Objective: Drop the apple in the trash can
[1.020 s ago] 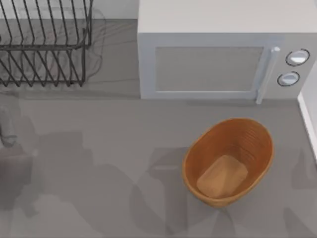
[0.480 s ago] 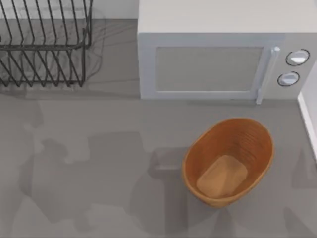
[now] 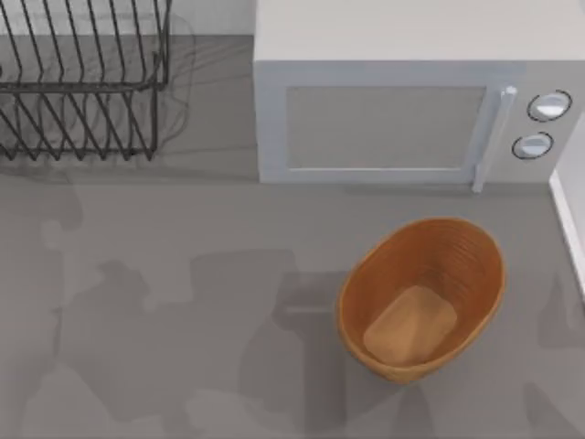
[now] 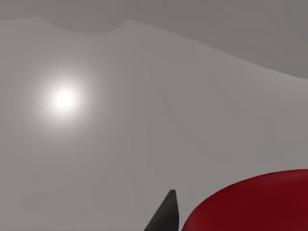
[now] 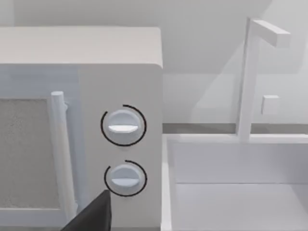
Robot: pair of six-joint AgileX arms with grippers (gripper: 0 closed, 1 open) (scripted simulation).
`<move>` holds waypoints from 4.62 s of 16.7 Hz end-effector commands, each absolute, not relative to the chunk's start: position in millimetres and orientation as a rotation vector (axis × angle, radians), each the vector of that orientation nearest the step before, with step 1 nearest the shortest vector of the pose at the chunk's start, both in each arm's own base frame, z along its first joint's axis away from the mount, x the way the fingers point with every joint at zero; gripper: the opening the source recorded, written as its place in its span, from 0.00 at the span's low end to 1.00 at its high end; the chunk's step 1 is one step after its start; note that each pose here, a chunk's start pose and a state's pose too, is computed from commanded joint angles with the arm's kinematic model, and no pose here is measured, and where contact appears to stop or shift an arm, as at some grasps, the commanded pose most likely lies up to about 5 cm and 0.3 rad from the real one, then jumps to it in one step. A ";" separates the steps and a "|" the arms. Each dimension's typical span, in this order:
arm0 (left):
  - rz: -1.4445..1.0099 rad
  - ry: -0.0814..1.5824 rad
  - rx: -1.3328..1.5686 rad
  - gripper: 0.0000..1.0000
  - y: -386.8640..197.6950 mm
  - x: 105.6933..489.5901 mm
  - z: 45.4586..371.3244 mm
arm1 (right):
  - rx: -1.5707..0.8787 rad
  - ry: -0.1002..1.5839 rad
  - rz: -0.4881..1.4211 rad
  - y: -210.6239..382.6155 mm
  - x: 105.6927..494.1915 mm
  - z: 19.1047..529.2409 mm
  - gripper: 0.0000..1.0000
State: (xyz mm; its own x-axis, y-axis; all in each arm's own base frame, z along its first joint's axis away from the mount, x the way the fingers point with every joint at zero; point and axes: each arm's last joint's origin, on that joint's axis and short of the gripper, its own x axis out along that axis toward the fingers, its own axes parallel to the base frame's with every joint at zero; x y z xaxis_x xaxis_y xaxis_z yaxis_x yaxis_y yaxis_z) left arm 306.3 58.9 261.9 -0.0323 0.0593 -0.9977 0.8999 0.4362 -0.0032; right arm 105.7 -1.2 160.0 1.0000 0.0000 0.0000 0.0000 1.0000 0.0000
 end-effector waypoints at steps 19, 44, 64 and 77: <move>-0.175 1.923 0.099 0.00 -128.1 330.6 207.0 | 0.000 0.000 0.000 -1.2 105.7 160.0 1.00; 1.027 1.250 -1.260 0.00 -369.8 254.2 268.4 | 0.000 0.000 0.000 -1.2 105.7 160.0 1.00; 1.027 1.250 -1.260 0.08 -376.0 259.6 198.9 | 0.000 0.000 0.000 -1.2 105.7 160.0 1.00; 1.027 1.250 -1.260 1.00 -376.0 259.6 198.9 | 0.000 0.000 0.000 -1.2 105.7 160.0 1.00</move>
